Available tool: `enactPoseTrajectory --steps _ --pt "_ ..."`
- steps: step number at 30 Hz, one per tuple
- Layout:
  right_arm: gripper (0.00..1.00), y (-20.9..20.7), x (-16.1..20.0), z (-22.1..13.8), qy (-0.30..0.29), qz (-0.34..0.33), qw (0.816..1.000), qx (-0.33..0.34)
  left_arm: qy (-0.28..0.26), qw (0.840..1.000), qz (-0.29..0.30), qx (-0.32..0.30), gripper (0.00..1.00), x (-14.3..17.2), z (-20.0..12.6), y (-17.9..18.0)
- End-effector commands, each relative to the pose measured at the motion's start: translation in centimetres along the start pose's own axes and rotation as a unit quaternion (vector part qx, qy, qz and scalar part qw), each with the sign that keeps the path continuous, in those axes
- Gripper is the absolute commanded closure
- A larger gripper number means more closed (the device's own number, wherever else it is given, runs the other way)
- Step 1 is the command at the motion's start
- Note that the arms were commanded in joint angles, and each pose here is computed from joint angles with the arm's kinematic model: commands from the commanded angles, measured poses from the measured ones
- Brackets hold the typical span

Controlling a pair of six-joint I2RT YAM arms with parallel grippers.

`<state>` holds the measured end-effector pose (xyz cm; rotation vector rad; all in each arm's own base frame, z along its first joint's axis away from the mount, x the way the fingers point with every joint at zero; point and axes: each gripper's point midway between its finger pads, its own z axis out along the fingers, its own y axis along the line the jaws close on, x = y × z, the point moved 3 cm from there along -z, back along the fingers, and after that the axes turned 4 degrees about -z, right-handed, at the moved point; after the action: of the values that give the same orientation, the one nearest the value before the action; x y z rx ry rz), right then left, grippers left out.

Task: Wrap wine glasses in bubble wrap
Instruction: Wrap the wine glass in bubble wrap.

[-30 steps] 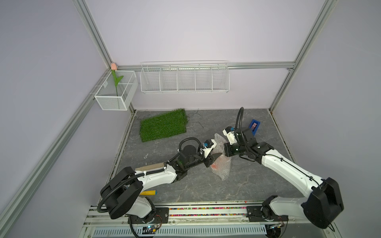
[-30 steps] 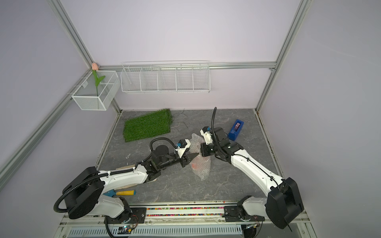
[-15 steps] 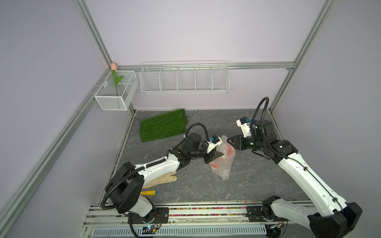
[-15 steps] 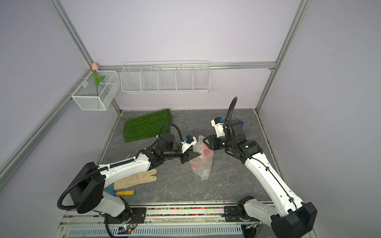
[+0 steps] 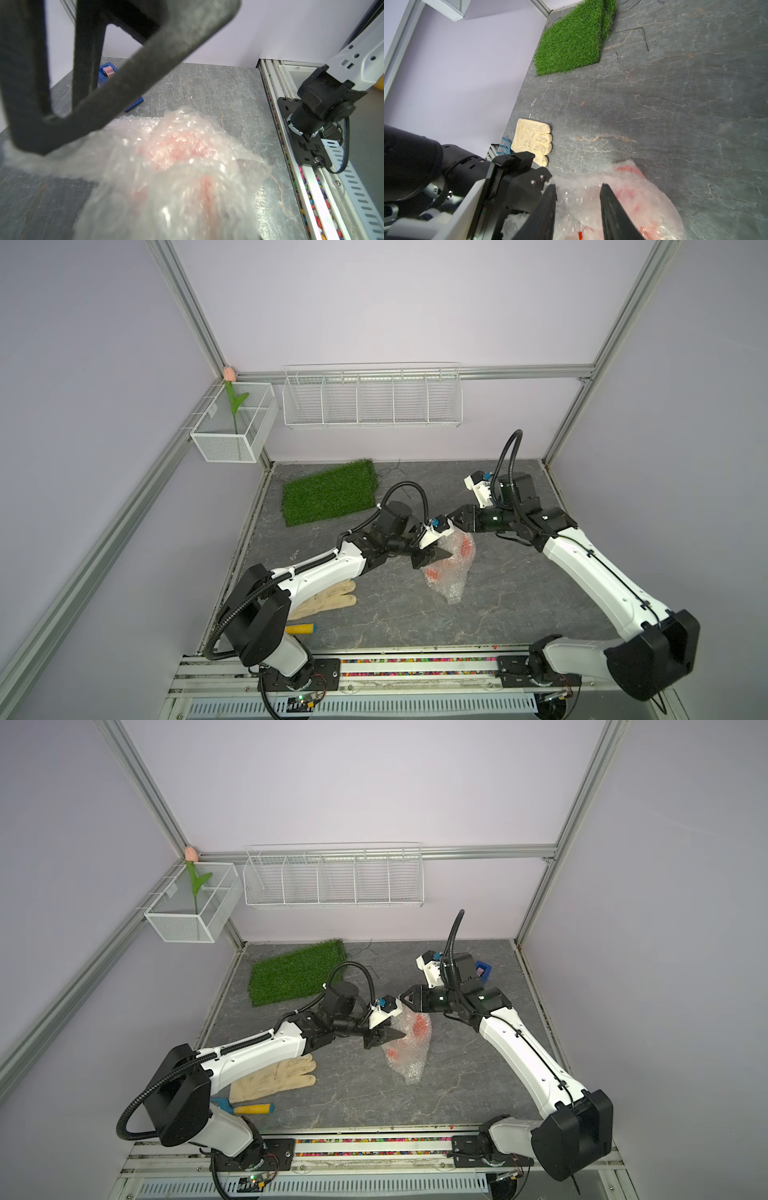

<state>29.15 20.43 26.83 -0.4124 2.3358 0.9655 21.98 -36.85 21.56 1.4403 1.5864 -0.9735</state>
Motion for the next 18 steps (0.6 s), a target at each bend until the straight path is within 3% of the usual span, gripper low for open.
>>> enactPoseTrajectory --steps 1,7,12,18 --pt "0.66 1.5 0.1 -0.1 0.012 -0.031 0.999 -0.028 0.073 0.997 -0.033 0.008 0.61 3.7 0.4 0.2" --pt "0.75 0.1 4.6 -0.2 0.047 -0.04 0.998 -0.002 0.087 0.995 -0.049 0.004 0.59 3.9 0.2 1.0" --pt "0.79 -2.7 7.8 1.0 0.086 -0.022 0.995 0.041 0.094 0.993 -0.07 -0.012 0.43 3.8 0.1 1.7" --pt "0.82 -3.8 8.2 2.4 0.091 -0.007 0.995 0.051 0.051 0.994 -0.088 -0.033 0.27 1.3 -1.4 2.6"
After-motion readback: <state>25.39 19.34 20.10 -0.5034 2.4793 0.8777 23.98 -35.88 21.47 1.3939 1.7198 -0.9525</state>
